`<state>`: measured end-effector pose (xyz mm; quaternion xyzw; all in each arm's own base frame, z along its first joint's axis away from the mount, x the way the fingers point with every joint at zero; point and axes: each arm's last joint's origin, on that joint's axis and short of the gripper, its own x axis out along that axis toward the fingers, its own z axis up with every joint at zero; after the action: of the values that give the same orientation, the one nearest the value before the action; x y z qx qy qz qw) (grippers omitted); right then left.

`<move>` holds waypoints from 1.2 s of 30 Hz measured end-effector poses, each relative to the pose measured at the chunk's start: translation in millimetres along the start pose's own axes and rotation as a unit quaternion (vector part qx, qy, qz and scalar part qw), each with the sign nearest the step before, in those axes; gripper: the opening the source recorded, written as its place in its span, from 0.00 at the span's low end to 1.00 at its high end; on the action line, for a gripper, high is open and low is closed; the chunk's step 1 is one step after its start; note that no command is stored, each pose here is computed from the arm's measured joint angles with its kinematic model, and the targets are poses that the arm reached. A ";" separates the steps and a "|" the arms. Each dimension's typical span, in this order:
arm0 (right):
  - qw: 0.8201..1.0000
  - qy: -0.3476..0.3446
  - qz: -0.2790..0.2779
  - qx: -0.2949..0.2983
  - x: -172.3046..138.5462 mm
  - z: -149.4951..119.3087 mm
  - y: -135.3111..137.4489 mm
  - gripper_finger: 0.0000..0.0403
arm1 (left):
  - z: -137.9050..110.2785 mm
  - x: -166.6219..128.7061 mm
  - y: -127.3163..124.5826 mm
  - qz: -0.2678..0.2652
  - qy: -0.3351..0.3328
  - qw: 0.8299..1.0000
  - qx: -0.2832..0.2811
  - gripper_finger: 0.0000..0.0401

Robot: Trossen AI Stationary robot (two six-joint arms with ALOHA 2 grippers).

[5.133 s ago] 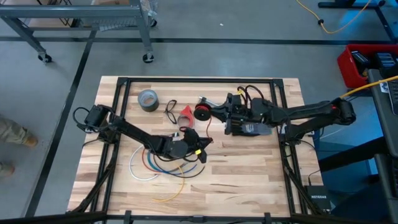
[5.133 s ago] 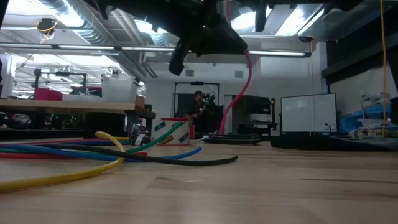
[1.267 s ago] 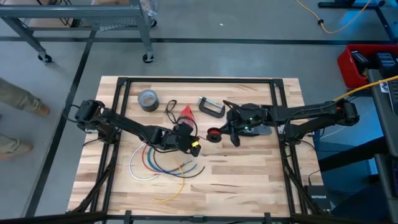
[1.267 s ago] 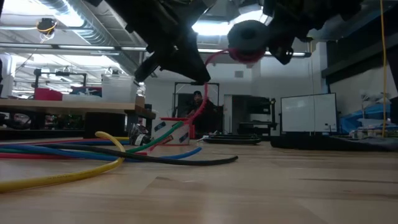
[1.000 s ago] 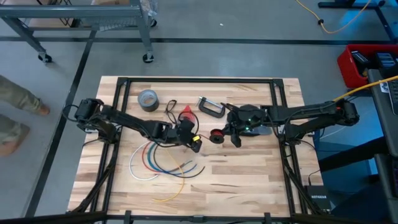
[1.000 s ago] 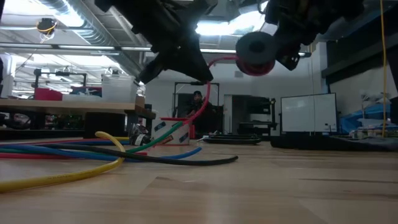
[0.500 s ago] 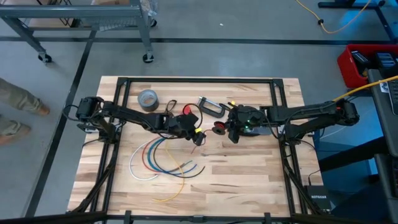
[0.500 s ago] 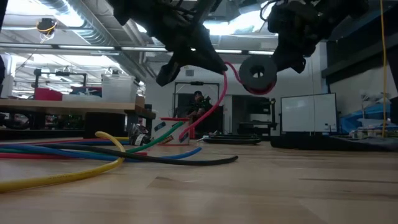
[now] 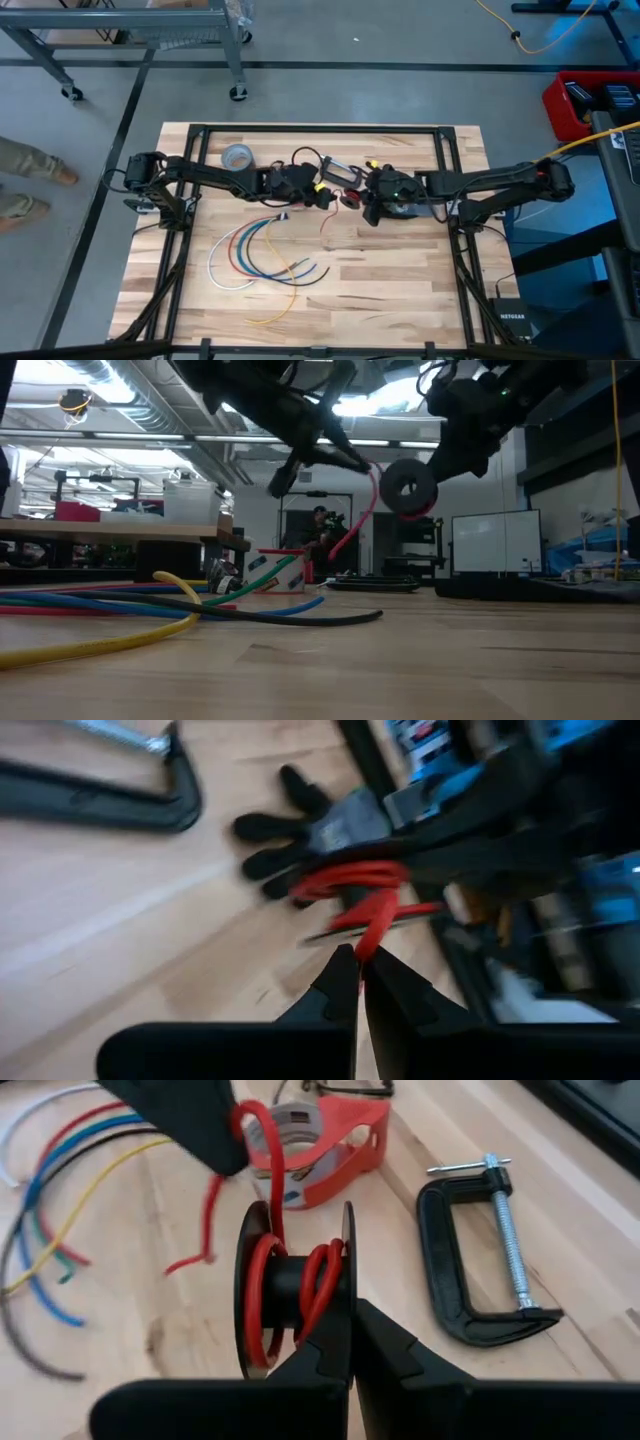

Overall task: Coil cords
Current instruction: Coil the orange wire on the spool

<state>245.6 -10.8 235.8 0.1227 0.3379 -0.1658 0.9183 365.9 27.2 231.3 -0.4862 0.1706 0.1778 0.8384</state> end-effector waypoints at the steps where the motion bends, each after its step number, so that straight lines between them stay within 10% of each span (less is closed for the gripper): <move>1: 1.000 -0.002 -0.004 0.000 2.7 0.1 0.3 0.01 | 1.2 0.0 -1.5 -0.008 -0.005 1.000 -0.001 0.00; 21: 0.990 -0.136 -0.008 0.031 25.0 22.9 10.2 0.01 | -4.8 -1.5 -15.1 -0.055 -0.014 0.998 0.002 0.00; 36: 0.974 -0.220 0.010 0.058 20.4 38.6 14.0 0.01 | -21.6 -4.6 -27.9 -0.071 -0.027 0.984 0.159 0.13</move>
<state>288.0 -15.5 252.5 0.1393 0.1160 -0.1986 0.9632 372.3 -5.3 244.3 -0.3523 0.1388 0.1015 0.9199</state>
